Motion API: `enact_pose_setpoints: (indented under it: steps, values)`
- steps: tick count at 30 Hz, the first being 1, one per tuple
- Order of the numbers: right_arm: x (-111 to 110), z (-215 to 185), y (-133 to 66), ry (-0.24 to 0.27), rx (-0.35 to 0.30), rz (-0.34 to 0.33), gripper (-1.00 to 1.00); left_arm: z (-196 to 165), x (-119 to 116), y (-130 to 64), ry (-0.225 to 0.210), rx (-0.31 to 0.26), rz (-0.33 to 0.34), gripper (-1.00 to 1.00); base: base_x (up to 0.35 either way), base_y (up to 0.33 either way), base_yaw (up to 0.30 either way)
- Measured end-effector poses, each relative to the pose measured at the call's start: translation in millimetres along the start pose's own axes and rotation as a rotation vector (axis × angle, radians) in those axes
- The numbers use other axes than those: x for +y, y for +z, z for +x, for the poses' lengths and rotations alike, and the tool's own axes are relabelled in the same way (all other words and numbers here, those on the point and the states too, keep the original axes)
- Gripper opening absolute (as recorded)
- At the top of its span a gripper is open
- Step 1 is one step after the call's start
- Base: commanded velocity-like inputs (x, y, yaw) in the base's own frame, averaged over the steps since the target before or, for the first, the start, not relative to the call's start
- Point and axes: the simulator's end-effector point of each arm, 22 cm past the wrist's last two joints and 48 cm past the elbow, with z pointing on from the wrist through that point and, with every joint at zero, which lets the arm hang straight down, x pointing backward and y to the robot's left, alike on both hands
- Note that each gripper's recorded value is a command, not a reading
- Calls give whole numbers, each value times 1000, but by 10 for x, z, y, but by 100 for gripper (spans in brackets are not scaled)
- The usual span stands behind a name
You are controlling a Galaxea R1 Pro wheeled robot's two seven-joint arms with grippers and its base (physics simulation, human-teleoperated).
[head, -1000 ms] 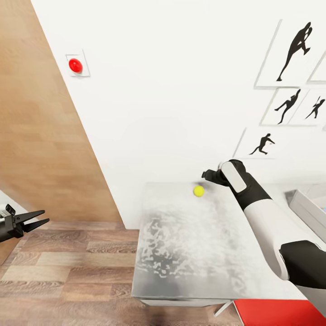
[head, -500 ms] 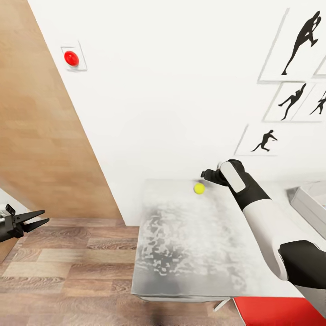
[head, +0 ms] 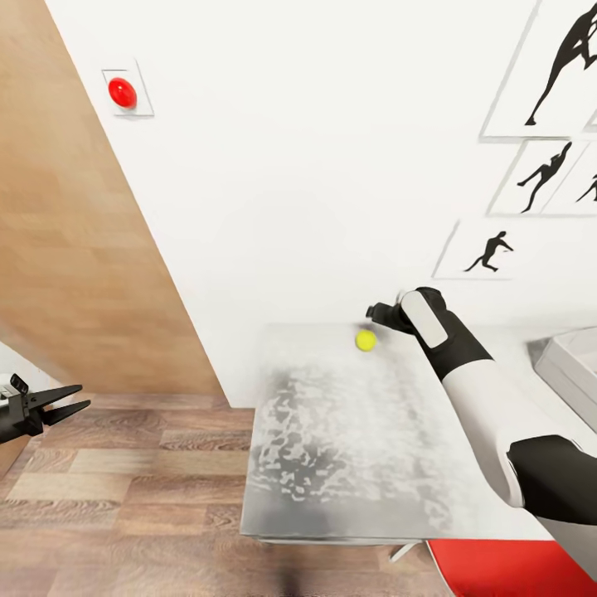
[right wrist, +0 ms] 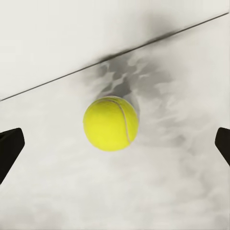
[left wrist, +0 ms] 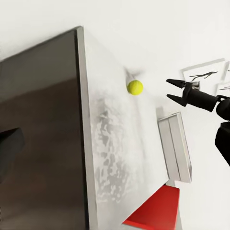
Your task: Put all the toys in the child's room - the three board games (two on the bed and one on the table), the two jigsaw puzzles on the table, and the tennis ball on the table - inside the toy box on the table in the child's room.
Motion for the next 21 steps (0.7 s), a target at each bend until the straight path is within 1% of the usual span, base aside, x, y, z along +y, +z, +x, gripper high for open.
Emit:
enact_pose_setpoints:
  steps: [12, 21]
  values:
    - [10, -27, 77, 1, 0, 2, 100, 38, 93, 29, -16, 8, -10, 100, 0, 0, 0]
    - [-73, 65, 210, 5, 33, 25, 100, 64, 161, 46, -26, 14, -17, 100, 0, 0, 0]
